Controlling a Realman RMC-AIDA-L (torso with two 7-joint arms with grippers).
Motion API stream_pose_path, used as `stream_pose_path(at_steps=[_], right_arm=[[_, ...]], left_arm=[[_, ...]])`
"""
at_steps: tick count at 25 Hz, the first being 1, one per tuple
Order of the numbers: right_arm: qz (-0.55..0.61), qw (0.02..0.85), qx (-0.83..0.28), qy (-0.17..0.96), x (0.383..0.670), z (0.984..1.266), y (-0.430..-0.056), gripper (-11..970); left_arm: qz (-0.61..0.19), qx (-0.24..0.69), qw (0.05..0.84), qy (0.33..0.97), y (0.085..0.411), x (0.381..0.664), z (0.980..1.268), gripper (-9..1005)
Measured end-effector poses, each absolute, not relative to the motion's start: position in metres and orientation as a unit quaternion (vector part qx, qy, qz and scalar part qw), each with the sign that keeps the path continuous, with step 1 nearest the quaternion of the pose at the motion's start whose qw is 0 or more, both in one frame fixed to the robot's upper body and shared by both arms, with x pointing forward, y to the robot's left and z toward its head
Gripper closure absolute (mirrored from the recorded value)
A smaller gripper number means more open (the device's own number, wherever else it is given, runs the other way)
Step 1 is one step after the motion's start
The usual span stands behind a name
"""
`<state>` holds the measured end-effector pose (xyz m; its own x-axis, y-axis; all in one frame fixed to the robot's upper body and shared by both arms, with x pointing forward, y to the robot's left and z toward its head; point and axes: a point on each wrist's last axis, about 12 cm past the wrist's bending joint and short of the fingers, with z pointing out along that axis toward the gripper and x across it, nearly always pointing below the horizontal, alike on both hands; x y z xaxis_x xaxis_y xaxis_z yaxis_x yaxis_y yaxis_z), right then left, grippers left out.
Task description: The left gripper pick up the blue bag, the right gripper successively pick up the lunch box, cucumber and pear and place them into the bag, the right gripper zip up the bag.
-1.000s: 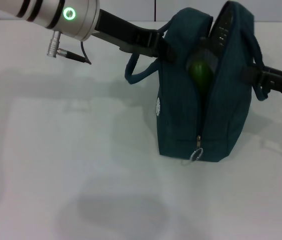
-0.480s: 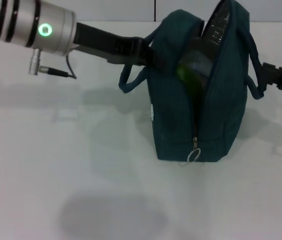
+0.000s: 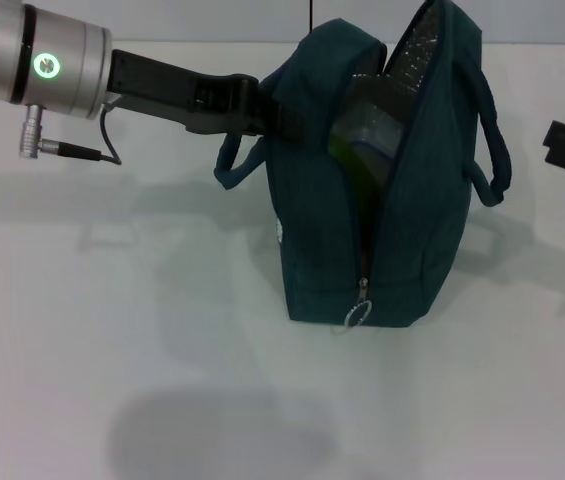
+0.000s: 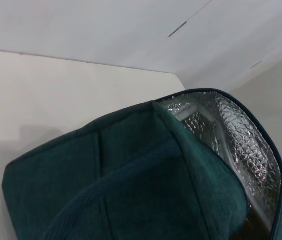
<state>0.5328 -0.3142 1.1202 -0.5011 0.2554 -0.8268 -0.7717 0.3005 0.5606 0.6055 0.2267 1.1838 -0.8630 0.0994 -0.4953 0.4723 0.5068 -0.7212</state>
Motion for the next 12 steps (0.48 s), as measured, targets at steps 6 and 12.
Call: stream_pose_path(at_steps=[6,12], right_arm=[[0.588,0.438,-0.229,0.640,0.521,1.128,-0.317,105],[0.615,0.396,-0.278,0.622,0.508,1.136,-0.323,104]], left_arm=[[-0.466,0.166,0.194,0.847,0.232,0.604,1.182,947],[-0.465,0.167,0.197,0.847,0.235,0.602,1.181,947]])
